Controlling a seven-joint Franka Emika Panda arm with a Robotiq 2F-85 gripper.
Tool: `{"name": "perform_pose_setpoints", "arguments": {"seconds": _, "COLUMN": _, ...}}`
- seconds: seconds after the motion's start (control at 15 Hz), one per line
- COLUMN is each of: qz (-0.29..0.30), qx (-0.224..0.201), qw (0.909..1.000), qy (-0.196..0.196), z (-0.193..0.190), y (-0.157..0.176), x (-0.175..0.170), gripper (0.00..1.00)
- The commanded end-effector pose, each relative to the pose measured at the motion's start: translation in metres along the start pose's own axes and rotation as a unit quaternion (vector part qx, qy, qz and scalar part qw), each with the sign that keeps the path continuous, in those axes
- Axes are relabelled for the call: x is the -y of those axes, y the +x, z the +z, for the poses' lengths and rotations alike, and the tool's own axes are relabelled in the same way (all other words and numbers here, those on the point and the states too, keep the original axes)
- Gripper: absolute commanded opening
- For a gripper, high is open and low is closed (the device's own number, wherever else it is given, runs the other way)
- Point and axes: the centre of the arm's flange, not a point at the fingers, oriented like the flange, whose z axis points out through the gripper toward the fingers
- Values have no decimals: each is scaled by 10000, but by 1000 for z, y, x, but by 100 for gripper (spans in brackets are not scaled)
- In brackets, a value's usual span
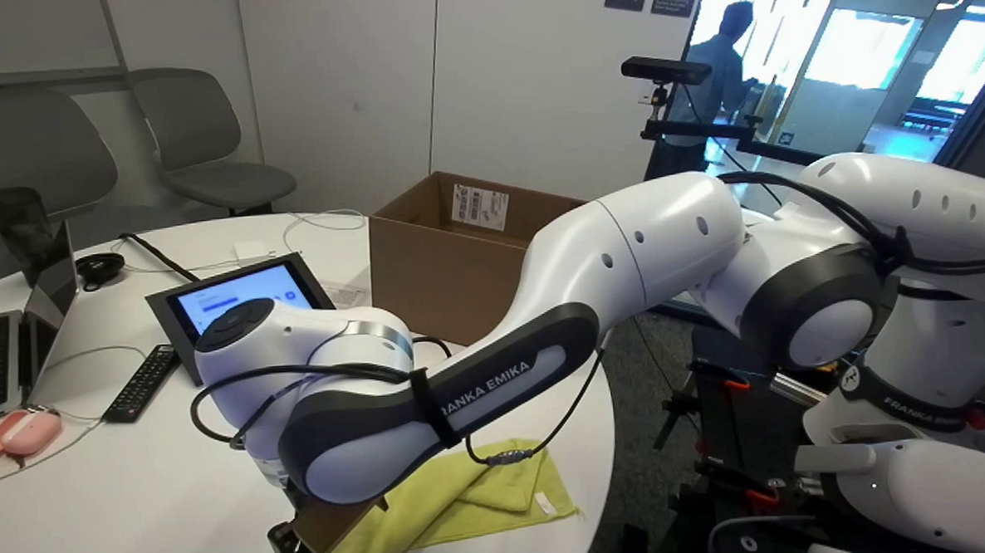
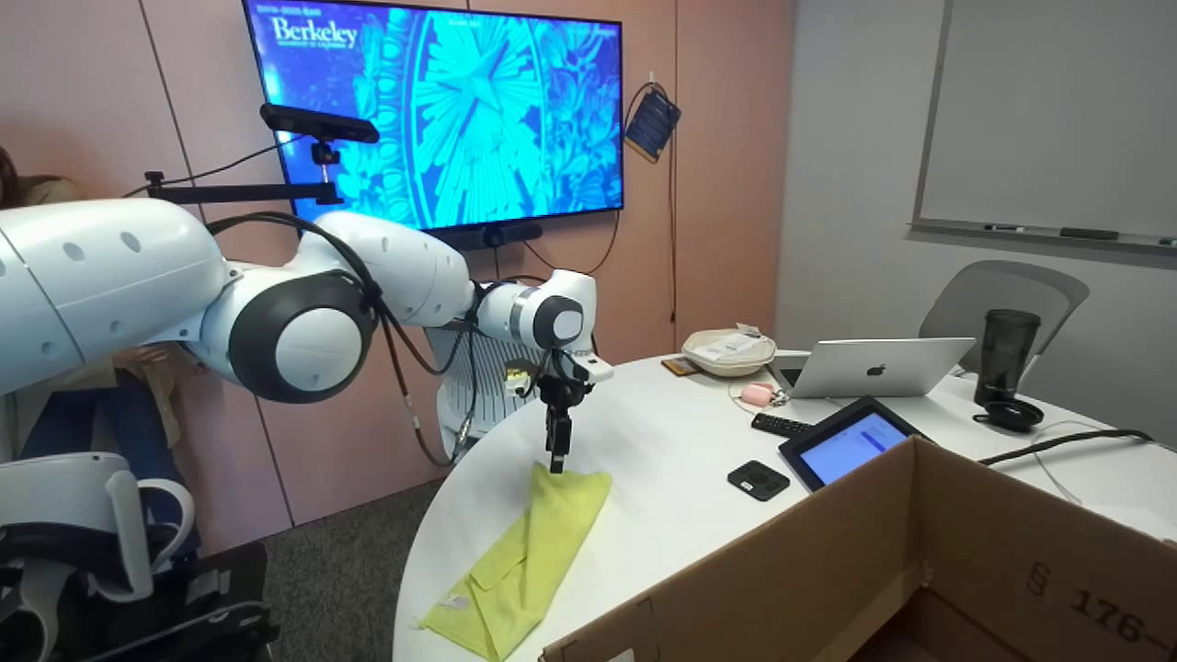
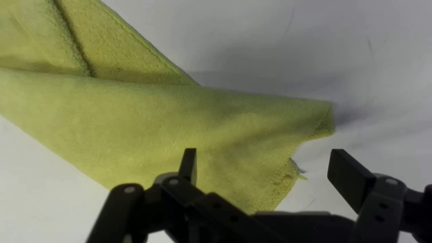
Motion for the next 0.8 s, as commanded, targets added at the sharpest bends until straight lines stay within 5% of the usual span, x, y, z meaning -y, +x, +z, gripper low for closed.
{"name": "perform_pose_setpoints", "arguments": {"seconds": 0.0, "qz": -48, "qx": -29, "qw": 10000, "qy": 29, "z": -3, "y": 42, "x": 49, "gripper": 100}}
{"name": "perform_pose_setpoints", "arguments": {"seconds": 0.73, "qz": -129, "qx": 202, "qw": 9997, "qy": 31, "z": 26, "y": 39, "x": 61, "gripper": 100}}
